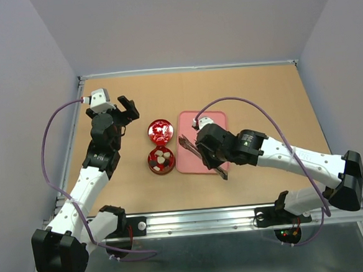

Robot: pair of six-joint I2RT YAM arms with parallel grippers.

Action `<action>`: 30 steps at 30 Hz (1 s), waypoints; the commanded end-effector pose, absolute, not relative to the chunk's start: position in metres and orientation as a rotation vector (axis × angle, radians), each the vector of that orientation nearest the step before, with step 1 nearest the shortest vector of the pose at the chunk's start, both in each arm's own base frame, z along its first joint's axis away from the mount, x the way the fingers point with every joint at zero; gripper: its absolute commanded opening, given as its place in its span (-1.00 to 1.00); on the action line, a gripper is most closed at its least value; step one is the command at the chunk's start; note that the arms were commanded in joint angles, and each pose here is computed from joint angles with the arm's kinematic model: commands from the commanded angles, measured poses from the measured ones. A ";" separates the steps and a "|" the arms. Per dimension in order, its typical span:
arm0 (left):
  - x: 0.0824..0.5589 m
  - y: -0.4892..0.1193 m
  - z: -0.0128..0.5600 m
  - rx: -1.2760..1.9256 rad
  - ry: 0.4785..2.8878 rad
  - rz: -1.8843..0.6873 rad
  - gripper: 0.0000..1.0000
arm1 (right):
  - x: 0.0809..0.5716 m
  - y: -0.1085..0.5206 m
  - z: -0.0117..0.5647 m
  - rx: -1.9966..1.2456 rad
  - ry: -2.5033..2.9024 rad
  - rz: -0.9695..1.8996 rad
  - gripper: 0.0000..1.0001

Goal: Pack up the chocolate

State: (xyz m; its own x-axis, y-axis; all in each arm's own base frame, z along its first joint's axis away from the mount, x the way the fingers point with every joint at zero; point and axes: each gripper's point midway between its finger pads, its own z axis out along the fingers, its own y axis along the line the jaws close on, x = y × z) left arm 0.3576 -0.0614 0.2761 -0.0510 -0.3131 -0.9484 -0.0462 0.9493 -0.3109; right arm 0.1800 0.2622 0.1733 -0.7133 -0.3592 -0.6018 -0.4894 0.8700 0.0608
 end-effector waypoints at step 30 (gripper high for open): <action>0.355 -0.061 0.318 -0.289 1.507 -0.255 0.97 | 0.193 0.385 0.181 -0.932 2.257 0.597 -0.42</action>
State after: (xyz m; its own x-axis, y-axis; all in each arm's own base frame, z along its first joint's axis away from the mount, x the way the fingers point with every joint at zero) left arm 0.3571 -0.0612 0.2773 -0.0478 -0.3140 -0.9482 -0.0451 0.9490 -0.3119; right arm 0.1822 0.3599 0.1510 -0.6192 -0.5037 -0.6024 -0.7098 0.6872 0.1550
